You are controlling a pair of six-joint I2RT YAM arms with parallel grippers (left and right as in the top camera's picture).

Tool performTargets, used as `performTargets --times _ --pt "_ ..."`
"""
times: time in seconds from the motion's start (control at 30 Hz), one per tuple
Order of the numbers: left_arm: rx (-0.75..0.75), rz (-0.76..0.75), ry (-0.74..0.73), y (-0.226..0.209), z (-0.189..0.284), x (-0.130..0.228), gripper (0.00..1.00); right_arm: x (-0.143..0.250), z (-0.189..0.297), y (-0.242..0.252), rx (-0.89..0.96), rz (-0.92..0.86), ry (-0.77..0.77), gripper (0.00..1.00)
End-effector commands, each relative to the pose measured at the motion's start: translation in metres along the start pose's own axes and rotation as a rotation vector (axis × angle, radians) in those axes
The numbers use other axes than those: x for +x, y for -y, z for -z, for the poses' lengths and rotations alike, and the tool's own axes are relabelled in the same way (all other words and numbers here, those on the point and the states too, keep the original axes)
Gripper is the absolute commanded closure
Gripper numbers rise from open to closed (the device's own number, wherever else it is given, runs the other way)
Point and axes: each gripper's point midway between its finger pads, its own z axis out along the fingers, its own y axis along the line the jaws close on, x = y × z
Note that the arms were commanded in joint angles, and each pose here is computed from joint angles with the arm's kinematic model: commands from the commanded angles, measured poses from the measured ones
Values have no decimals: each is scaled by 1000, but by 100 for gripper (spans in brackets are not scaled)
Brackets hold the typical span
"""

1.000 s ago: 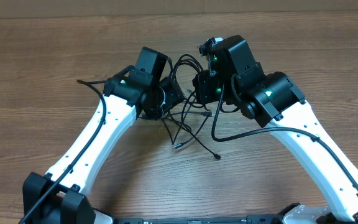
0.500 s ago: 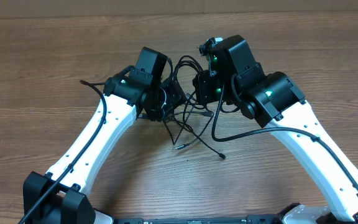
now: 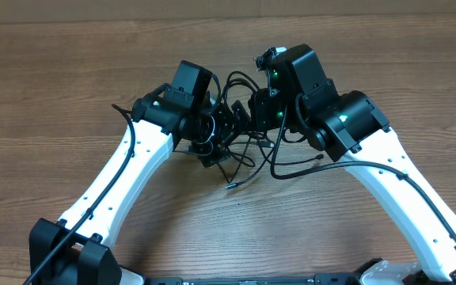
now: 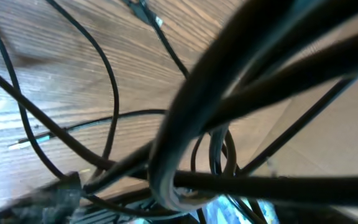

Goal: Untangle cables

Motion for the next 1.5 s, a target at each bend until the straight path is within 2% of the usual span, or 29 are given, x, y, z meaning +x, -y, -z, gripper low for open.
performTargets --times 0.0,0.1,0.13,0.17,0.23,0.43,0.57,0.73,0.87,1.1,1.17,1.37,1.47 --pt "19 -2 -45 3 -2 9 23 -6 4 -1 -4 3 23 96" --pt "27 0 -58 4 -2 10 20 -7 4 3 17 3 31 96" --pt "28 1 -56 4 -2 10 15 -7 5 4 22 3 32 96" --pt "27 13 -50 4 -1 8 4 -7 5 4 23 3 33 96" --pt "27 46 -40 2 1 3 4 -6 5 4 25 3 29 96" --pt "59 231 -35 -1 13 -11 22 -1 4 6 33 57 7 96" --pt "68 290 -41 1 14 -12 30 -3 4 6 32 76 12 96" --pt "29 331 8 -6 11 -17 49 -4 4 5 29 76 18 96" --pt "-8 362 44 -11 7 -16 56 -4 4 5 29 77 19 96" --pt "-60 374 100 -17 2 -16 57 -4 4 3 18 76 17 96" --pt "-76 375 128 -20 1 -19 61 -4 4 3 17 77 18 96" --pt "-154 420 229 -36 3 -27 66 -3 4 1 4 77 14 96" --pt "-168 420 225 -39 2 -24 68 -4 4 0 3 77 16 96"
